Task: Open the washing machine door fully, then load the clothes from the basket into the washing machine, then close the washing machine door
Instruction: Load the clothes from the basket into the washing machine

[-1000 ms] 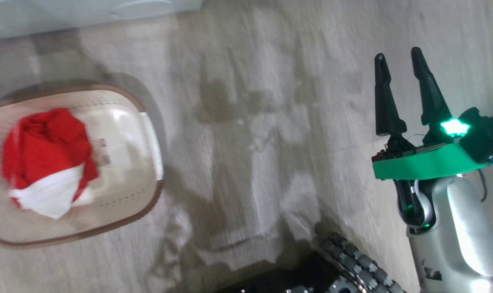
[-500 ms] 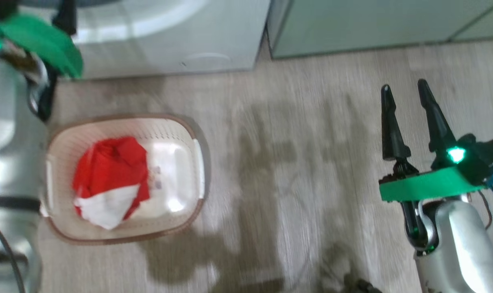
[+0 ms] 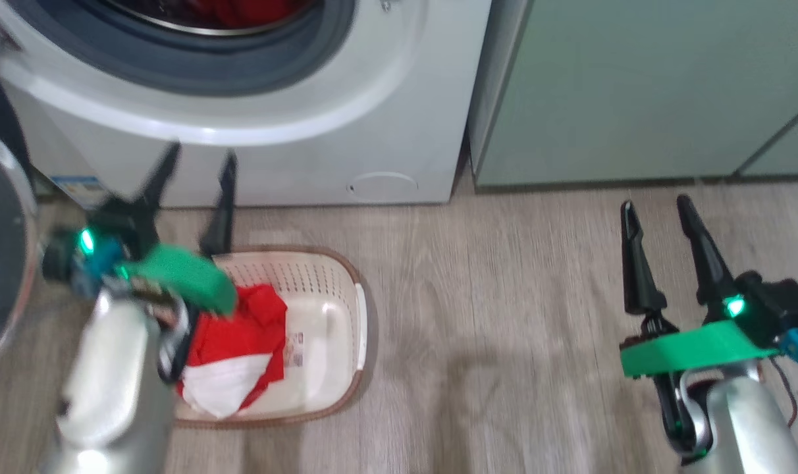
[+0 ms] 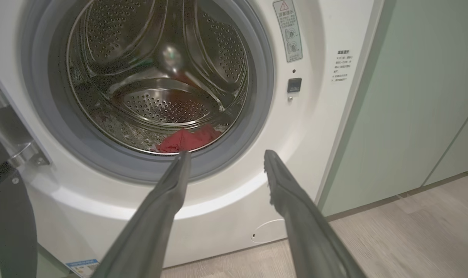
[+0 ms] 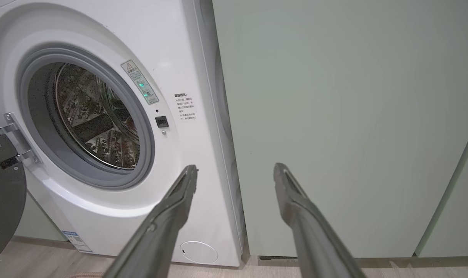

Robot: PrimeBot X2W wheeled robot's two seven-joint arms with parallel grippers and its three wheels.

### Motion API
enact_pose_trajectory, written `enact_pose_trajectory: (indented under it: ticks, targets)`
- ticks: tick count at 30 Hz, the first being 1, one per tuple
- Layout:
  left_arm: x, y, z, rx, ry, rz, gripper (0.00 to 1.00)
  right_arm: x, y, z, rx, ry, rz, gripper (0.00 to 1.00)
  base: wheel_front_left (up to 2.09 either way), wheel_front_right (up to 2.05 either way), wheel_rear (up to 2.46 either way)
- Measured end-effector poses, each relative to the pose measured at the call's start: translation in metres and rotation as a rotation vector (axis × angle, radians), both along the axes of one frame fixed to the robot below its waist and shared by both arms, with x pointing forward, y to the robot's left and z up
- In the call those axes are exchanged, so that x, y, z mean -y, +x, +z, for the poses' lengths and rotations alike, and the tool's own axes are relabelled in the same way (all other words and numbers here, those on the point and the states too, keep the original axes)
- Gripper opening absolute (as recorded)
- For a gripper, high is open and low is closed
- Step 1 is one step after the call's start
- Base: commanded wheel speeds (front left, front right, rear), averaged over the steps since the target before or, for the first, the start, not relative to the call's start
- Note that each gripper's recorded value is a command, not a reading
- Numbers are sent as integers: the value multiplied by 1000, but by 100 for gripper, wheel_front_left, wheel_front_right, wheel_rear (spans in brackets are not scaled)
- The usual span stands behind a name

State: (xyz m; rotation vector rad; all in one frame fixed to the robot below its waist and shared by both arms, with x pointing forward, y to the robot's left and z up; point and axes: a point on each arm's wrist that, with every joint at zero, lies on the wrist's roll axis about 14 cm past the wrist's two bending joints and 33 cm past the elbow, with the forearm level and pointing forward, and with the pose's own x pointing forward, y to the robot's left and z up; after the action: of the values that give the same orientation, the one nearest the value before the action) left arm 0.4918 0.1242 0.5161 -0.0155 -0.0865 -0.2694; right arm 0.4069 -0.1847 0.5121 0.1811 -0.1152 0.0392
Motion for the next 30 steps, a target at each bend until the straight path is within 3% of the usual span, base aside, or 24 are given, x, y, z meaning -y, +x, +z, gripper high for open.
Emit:
enact_pose_trajectory:
  ticks: [6,14,30]
  targets:
    - [-5,-48,2,6,-68,68,100,-3,-18,6,10,5,6,100,0,0,0]
    - [-6,-85,5,29,-37,108,100,-7,-27,11,23,8,20,100,0,0,0]
    - [-3,-96,10,38,-74,123,100,-12,-31,12,26,17,33,100,0,0,0]
